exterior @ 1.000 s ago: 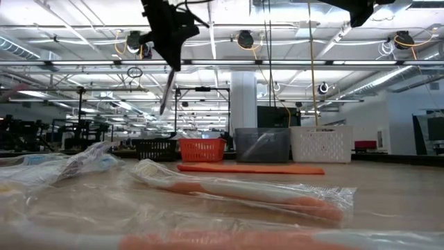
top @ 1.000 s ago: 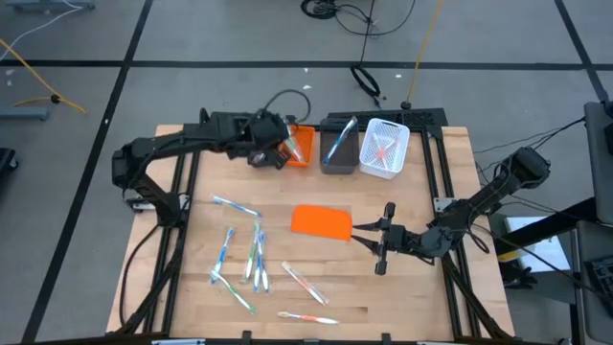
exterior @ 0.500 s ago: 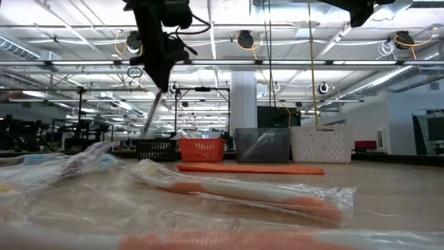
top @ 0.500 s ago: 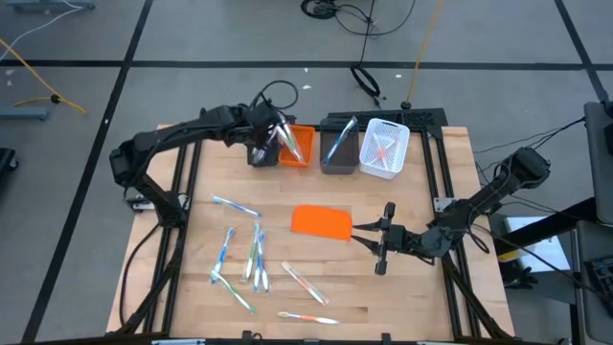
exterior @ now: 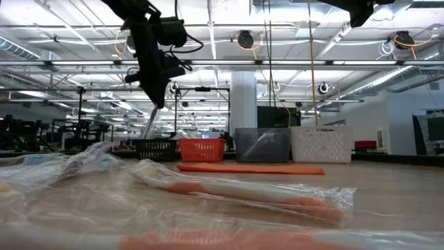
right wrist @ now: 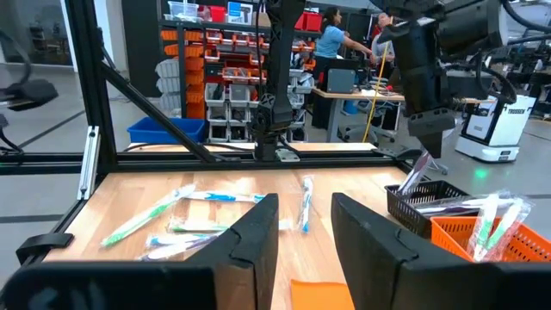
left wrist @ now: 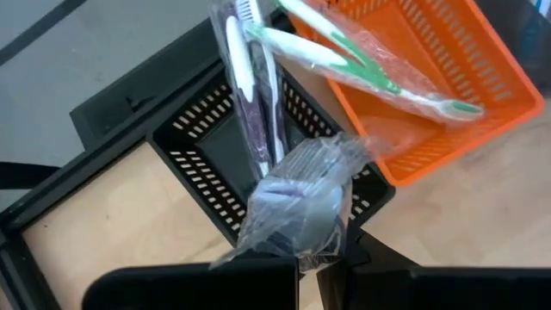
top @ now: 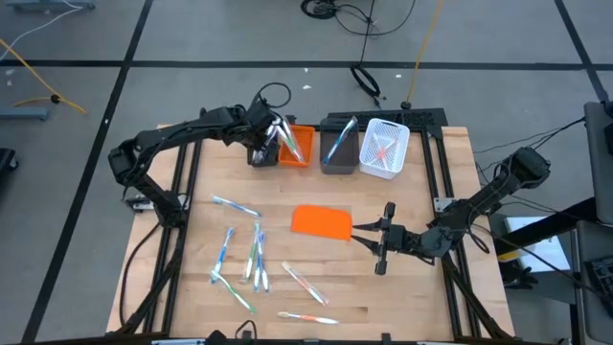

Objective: Pick & Place Toothbrushes
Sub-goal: Put the violet toothbrush into the black bin

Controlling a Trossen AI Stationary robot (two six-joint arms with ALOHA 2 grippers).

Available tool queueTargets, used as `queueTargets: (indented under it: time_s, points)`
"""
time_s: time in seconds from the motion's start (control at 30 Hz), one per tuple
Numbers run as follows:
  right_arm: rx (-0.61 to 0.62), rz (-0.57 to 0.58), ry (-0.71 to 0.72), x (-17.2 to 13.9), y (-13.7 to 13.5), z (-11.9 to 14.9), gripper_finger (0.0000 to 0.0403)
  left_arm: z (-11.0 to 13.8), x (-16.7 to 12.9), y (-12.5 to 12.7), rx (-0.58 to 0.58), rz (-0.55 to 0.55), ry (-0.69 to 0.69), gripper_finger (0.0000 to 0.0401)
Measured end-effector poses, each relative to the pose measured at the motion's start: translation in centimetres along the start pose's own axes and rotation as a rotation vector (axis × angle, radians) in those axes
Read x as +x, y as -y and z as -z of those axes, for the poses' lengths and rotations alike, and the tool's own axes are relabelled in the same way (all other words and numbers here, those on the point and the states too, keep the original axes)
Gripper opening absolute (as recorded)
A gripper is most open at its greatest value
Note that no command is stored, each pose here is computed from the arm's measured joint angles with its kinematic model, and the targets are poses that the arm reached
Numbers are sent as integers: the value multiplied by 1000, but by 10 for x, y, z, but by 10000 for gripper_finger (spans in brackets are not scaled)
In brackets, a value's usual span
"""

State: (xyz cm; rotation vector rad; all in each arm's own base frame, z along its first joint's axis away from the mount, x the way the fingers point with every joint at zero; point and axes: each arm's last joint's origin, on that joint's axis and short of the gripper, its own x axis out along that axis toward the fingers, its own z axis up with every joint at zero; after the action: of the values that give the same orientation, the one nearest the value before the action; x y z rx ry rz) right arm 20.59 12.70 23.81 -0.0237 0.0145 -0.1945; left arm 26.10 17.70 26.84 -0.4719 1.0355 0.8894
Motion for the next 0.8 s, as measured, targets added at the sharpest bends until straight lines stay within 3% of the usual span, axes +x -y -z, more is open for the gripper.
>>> queueTargets:
  time_s: [0.63,0.8]
  points:
    - [-18,0,-17,0,0,2,100,-2,21,-13,-64,-41,100,25]
    - [-22,0,-20,0,0,3,100,-2,22,-17,-65,-51,98,59]
